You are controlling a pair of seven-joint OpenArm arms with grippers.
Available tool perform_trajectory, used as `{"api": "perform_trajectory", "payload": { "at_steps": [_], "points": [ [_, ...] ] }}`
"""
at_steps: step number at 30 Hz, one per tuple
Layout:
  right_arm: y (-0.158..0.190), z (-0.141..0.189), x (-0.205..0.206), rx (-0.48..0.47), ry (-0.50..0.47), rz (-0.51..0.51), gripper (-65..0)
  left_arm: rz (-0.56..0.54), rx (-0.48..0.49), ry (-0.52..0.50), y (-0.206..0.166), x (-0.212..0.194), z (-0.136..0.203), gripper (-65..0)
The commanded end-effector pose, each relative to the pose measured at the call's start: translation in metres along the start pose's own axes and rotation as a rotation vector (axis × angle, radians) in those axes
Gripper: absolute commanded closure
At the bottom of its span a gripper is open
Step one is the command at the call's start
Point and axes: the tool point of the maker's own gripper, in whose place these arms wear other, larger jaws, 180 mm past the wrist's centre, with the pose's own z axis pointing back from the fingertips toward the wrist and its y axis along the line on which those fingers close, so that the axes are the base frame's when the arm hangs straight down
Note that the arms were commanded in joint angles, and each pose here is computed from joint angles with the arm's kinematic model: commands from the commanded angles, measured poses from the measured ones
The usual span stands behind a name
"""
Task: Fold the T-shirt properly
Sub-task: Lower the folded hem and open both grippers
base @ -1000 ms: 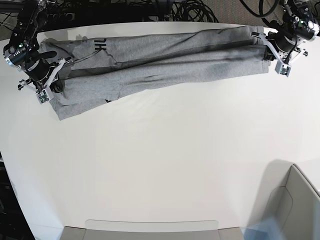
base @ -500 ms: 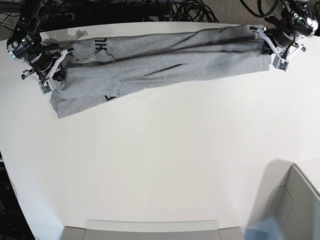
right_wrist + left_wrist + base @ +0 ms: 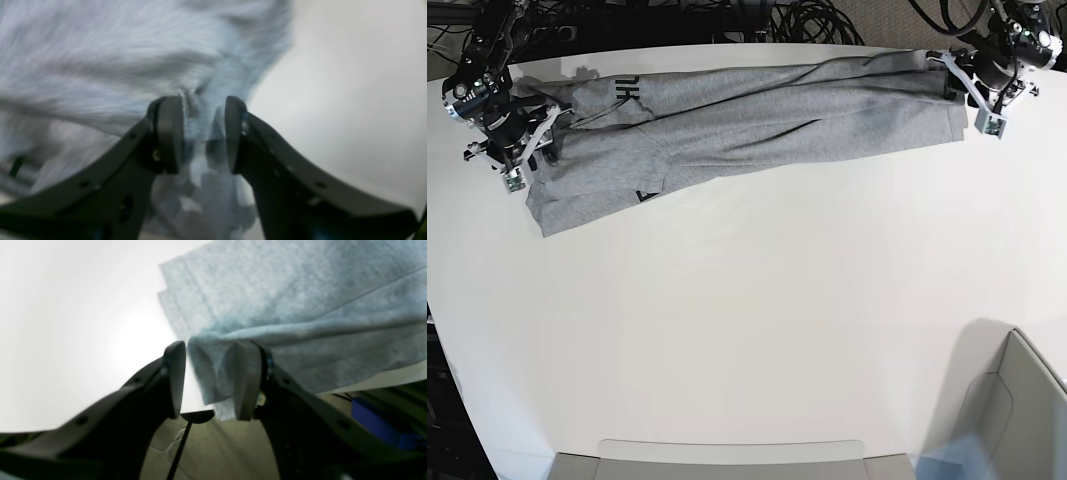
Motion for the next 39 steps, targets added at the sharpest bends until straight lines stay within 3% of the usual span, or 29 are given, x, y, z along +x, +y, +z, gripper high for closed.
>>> {"api": "perform_trajectory", "payload": {
  "at_steps": [1,8,12,14,21,25,32,39],
  "points": [
    [-0.013,0.007,0.018,-0.034,-0.06,0.015,-17.5,0.015,0.037,-0.022,0.009,0.002,0.008,-23.6],
    [-0.032,0.032,0.046,-0.132,-0.139,0.042,-2.0,0.083,0.124,-0.03,0.037,-0.006,0.022,-22.1],
    [-0.025,0.04,0.061,-0.137,-0.177,0.083,0.0,0.08,0.112,-0.043,0.033,-0.001,0.02,-8.4],
    [-0.006,0.033,0.063,-0.087,-0.176,0.107,0.0,0.06,0.058,-0.02,0.013,-0.001,0.012,0.0],
    [0.084,0.012,0.052,0.154,-0.14,0.191,0.0,-0.006,-0.057,-0.037,-0.028,0.019,-0.007,0.0],
    [0.11,-0.005,0.04,0.204,-0.083,0.209,0.0,0.012,-0.068,-0.017,-0.028,0.013,-0.013,0.0],
    [0.098,-0.052,0.014,0.152,0.098,0.231,0.0,0.083,-0.107,0.046,-0.026,-0.006,-0.036,0.0],
    [0.063,-0.068,0.013,0.077,0.154,0.192,0.0,0.119,-0.173,0.05,-0.037,0.005,-0.062,0.0]
  ]
}}
